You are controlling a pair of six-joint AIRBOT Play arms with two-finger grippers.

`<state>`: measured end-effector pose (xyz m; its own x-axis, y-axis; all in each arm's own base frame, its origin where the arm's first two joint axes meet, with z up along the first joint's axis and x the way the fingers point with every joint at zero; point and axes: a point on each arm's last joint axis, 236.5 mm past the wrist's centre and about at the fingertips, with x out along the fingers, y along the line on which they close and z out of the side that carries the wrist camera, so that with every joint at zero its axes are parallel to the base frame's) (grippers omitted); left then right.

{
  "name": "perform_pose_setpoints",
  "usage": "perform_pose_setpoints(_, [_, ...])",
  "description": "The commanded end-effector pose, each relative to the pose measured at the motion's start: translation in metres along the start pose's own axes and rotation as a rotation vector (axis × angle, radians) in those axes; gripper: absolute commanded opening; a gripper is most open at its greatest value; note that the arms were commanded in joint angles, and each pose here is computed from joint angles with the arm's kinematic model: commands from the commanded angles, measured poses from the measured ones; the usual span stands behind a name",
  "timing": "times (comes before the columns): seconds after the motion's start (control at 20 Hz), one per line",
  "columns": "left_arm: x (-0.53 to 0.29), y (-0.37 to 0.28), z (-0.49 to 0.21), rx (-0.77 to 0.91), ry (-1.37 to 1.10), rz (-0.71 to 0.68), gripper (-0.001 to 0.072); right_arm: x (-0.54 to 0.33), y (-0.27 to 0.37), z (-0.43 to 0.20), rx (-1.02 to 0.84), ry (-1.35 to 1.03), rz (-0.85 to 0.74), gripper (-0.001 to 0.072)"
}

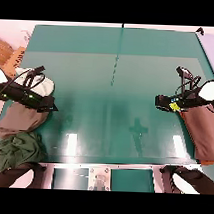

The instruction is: Fold the shirts.

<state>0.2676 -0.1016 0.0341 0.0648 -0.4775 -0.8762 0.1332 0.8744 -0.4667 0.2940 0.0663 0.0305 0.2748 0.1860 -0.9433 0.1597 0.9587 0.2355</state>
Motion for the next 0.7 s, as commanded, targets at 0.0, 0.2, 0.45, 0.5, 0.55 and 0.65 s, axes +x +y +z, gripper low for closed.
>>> perform_pose_setpoints(0.0, [0.0, 0.0, 0.0, 0.001, 0.0, 0.0, 0.0023, 0.0, 0.0, 0.0, 0.0, 0.0, 0.001, 0.0017])
perform_pose_setpoints(0.2, [0.0, 0.003, 0.015, 0.001, -0.063, 0.014, 0.0023, 0.0, 0.001, 0.001, 0.0, -0.005, 0.002, 0.0017])
perform_pose_setpoints(0.45, [-0.007, 0.011, 0.055, 0.0, -0.236, 0.048, 0.0023, 0.0, 0.002, 0.008, 0.0, -0.032, 0.009, 0.0017])
perform_pose_setpoints(0.5, [-0.011, 0.015, 0.069, 0.003, -0.297, 0.065, 0.0023, 0.0, 0.004, 0.014, 0.0, -0.056, 0.015, 0.0017])
perform_pose_setpoints(0.55, [-0.016, 0.02, 0.082, 0.005, -0.354, 0.09, 0.0023, 0.0, 0.005, 0.017, 0.0, -0.069, 0.019, 0.0017])
perform_pose_setpoints(0.65, [-0.026, 0.028, 0.103, 0.011, -0.452, 0.126, 0.0023, 0.0, 0.005, 0.017, 0.0, -0.069, 0.019, 0.0017])
